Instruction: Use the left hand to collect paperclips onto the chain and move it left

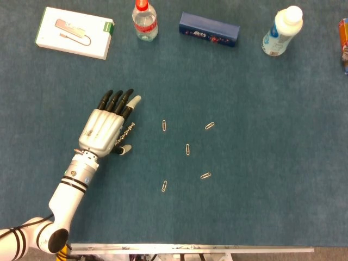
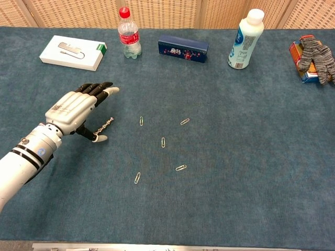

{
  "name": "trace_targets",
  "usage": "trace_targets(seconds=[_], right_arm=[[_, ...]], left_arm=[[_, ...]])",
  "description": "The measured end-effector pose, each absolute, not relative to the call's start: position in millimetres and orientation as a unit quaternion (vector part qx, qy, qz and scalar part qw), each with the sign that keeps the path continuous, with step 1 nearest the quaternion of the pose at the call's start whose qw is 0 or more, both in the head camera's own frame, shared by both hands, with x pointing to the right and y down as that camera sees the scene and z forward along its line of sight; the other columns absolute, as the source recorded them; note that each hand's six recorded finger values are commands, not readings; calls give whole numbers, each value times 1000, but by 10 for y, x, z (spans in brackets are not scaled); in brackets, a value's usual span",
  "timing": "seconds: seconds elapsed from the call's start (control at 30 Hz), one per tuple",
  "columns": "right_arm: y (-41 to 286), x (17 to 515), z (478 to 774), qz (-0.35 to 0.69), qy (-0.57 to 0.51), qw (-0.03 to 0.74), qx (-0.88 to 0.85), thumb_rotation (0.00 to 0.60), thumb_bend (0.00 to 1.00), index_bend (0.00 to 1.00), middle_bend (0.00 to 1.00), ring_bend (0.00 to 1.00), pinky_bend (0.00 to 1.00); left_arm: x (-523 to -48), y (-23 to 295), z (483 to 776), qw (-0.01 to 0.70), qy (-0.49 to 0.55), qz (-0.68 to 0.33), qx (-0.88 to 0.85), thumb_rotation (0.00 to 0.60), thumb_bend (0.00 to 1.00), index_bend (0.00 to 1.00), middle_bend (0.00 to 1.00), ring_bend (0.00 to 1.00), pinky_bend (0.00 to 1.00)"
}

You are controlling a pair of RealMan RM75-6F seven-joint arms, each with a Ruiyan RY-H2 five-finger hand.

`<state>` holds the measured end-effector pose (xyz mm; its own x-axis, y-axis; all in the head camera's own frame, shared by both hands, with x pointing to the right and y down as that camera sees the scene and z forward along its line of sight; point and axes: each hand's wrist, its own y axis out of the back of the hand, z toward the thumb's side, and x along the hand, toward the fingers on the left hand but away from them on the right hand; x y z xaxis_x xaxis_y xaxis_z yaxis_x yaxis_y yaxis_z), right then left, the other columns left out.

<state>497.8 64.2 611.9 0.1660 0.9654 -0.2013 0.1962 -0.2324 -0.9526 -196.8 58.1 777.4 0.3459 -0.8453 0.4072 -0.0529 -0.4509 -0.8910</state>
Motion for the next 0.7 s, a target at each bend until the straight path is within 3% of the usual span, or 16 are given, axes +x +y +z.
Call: trace_targets(seconds=[0.7], right_arm=[[637,4948,6152,463,-446,420,-640,600,358,528,335,248,224]], left_arm=[[-2339,448,7818,401,342,-509,-681,600,0,0,0,0,0]])
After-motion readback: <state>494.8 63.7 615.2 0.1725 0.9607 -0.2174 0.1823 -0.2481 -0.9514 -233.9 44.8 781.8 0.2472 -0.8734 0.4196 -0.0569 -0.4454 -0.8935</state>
